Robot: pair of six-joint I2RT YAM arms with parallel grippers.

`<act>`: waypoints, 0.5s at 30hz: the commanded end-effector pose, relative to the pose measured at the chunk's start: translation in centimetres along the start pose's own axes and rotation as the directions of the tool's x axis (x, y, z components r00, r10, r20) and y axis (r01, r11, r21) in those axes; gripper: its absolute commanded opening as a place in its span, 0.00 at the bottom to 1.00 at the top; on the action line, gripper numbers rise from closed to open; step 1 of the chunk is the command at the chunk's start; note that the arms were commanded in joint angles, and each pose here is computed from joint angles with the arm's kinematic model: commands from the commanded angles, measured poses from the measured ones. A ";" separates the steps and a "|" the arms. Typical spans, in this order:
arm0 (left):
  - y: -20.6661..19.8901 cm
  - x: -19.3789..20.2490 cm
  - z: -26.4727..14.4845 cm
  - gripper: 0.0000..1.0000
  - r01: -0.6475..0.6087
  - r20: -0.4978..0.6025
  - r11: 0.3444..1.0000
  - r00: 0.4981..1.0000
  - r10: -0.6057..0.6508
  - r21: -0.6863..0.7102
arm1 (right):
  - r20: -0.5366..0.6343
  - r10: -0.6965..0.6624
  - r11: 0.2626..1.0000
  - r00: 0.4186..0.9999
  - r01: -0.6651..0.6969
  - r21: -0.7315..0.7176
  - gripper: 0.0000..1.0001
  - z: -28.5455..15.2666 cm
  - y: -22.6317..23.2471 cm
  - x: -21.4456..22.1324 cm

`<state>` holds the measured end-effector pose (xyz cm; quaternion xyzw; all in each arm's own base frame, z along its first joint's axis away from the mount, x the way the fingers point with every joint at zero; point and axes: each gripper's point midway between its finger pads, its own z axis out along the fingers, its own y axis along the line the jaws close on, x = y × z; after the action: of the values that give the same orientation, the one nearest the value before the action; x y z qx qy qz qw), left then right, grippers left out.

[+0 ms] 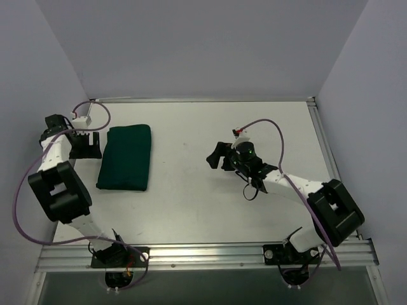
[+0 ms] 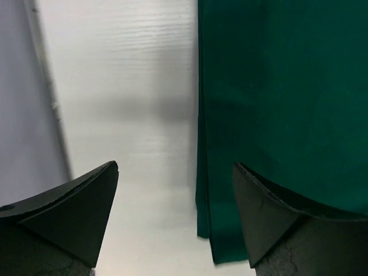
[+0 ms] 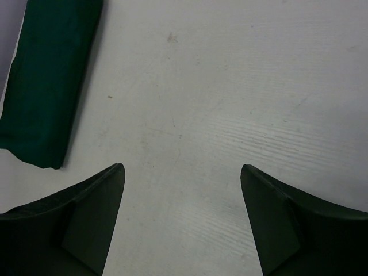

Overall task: Open and lay out the surgical kit
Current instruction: Move the surgical kit at the center of the board.

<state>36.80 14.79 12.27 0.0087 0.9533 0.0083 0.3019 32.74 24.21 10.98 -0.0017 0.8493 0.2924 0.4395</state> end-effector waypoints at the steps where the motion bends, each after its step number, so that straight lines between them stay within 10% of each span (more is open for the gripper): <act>1: -1.7 0.6 3.0 0.89 0.109 -0.112 0.984 0.989 -0.094 0.138 | 0.052 0.029 0.995 0.998 -0.024 -0.094 0.77 2.0 3.2 -2.3; 6: -2.8 1.0 6.9 0.81 0.175 -0.183 0.954 0.974 -0.132 0.243 | -0.017 0.035 0.995 0.999 -0.036 -0.096 0.76 4.4 3.2 -0.4; 15: -6.9 3.5 7.8 0.36 0.220 -0.263 0.899 0.957 -0.124 0.379 | -0.067 0.041 0.994 0.997 -0.048 -0.101 0.73 6.7 3.2 0.9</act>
<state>38.97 10.85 3.46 -0.0313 0.9668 -0.1684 0.1897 35.19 28.62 6.59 -0.0068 0.8679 0.3141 0.3848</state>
